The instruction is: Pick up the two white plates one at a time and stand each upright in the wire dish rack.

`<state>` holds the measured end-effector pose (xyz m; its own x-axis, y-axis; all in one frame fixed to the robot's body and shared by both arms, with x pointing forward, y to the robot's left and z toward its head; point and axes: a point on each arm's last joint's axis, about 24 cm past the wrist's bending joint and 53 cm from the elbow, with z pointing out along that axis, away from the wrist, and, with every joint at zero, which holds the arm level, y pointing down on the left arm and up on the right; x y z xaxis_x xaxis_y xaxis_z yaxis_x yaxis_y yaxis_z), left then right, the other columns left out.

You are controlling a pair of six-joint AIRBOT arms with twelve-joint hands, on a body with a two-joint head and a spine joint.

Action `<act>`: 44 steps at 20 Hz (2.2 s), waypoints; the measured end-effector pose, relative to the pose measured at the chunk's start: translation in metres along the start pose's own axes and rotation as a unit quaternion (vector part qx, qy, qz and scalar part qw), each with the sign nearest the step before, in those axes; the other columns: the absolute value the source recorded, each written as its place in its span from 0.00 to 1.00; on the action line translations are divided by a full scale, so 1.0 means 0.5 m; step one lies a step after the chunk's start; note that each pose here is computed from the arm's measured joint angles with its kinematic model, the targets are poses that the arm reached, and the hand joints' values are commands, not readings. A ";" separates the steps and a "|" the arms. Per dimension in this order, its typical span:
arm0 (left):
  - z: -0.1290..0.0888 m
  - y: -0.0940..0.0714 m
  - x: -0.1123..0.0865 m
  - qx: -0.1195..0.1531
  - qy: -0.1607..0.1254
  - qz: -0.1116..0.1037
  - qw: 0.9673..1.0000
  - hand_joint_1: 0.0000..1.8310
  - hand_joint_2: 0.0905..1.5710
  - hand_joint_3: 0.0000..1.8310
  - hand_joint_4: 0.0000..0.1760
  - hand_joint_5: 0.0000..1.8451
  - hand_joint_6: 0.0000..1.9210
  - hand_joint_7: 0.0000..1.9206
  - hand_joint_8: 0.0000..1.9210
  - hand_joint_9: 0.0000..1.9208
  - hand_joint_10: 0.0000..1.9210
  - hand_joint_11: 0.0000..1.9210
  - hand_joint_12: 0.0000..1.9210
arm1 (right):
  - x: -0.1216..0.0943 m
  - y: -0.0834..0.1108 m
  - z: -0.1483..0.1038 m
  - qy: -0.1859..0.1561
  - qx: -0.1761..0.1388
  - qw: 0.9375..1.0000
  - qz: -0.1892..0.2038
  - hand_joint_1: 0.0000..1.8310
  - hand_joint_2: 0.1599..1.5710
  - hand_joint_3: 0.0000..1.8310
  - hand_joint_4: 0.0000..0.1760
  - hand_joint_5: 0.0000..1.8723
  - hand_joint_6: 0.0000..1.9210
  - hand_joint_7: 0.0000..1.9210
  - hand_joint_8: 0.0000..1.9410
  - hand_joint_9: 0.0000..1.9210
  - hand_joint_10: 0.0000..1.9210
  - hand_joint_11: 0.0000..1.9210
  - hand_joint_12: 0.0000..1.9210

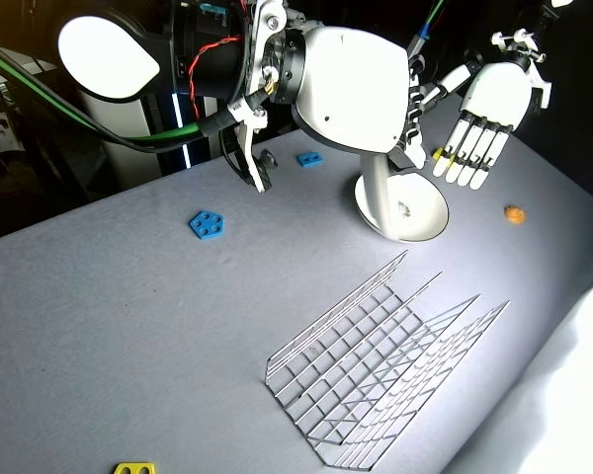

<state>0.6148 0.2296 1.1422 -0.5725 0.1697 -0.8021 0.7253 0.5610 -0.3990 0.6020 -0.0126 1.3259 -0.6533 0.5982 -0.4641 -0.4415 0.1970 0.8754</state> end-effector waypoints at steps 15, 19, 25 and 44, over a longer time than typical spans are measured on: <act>0.037 -0.020 0.013 0.009 0.025 0.030 0.999 0.00 0.66 0.00 0.00 0.05 0.00 0.05 0.00 0.05 0.00 0.00 0.08 | -0.161 -0.038 -0.028 -0.092 0.015 0.991 0.095 0.67 0.67 0.00 0.15 0.53 0.52 0.54 0.46 0.58 0.20 0.37 0.67; 0.047 -0.020 0.014 0.005 0.024 0.031 0.999 0.00 0.67 0.00 0.00 0.08 0.00 0.06 0.00 0.05 0.00 0.00 0.11 | -0.211 -0.052 -0.046 -0.120 0.019 0.987 0.105 0.75 0.65 0.00 0.00 0.54 0.50 0.58 0.39 0.47 0.57 0.35 0.69; 0.068 -0.026 0.035 0.007 0.037 0.029 0.999 0.00 0.67 0.00 0.00 0.06 0.00 0.06 0.00 0.05 0.00 0.00 0.14 | -0.265 -0.082 -0.064 -0.149 0.033 0.982 0.110 0.75 0.67 0.00 0.00 0.53 0.53 0.53 0.44 0.48 0.60 0.36 0.69; 0.069 0.024 0.043 -0.030 0.041 0.025 0.998 0.00 0.67 0.00 0.00 0.08 0.00 0.07 0.00 0.05 0.00 0.00 0.16 | -0.332 -0.157 -0.100 -0.182 0.079 0.970 0.143 0.75 0.67 0.00 0.00 0.50 0.56 0.52 0.46 0.46 0.62 0.34 0.71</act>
<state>0.6244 0.2120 1.1046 -0.5678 0.2629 -0.7800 0.7306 0.5976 -0.3304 0.7146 -0.1661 1.3277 -0.4622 0.8748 -0.1454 -0.1560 0.0811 0.9844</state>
